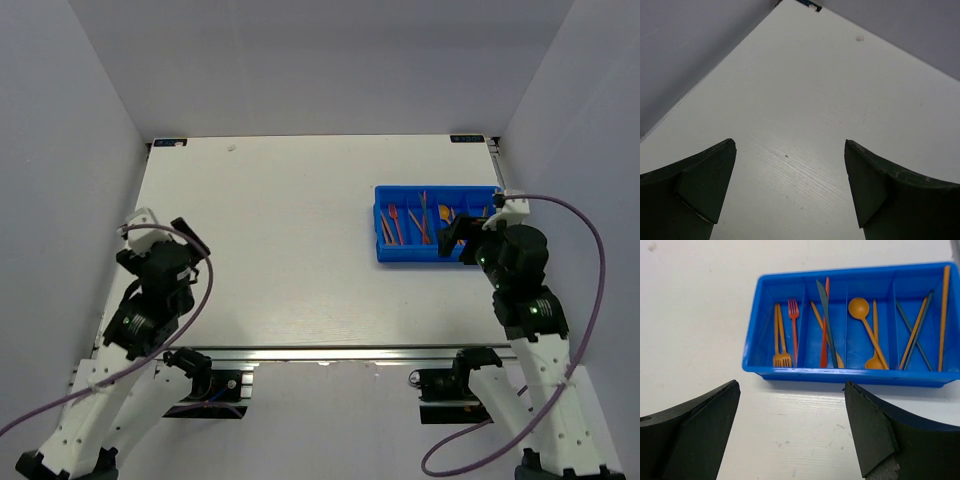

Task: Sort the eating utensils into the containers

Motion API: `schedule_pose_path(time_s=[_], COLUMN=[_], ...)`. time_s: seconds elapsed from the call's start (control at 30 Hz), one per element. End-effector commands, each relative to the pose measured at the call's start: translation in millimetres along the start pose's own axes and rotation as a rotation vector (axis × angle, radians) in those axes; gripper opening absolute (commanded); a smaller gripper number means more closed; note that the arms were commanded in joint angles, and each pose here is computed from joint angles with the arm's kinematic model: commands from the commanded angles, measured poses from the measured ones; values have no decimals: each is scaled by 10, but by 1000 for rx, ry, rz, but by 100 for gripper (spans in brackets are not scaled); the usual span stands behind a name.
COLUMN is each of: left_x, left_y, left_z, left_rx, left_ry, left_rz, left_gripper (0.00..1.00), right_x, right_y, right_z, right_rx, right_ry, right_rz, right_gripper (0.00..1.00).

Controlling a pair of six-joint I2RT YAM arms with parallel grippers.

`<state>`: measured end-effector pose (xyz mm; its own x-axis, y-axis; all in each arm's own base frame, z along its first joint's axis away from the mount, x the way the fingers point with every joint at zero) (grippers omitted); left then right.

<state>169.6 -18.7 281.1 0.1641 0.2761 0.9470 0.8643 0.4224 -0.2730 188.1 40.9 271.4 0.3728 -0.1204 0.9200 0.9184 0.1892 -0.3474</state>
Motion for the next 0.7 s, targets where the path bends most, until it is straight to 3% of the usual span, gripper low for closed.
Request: schedule_pose_path(time_s=[0.0,0.2,0.33,0.67], left_x=[144,148,117,90], left_y=[-123,-164,-155,-148], left_z=[151,232,216,217], left_rx=[-19,-6,-14,-13], left_ry=[-58,-87,-79,-74], left_rz=[-87,-111,-95,-88], left_gripper=[98,98,98,98], right_x=[238,102,106,60], right_y=[-333,-606,-723,-652], right_z=[87,49,36,14], right_rx=[41,29,23,12], right_ry=[3,-51,-71,-70], right_rz=[-104,-73,-140,-126], right_gripper=[89,90,89,89])
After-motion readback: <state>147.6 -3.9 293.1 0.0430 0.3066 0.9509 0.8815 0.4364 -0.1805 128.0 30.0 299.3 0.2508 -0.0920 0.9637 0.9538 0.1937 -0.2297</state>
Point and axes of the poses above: each gripper's point midway between its finger pads, its own y axis out along the fingers, its own z axis along the line the jaws close on, x = y × z, the point moved 8 cm from there along -y, back along the fingers, and after that the axes turned 1 degree about -y, right-handed, at the moved point
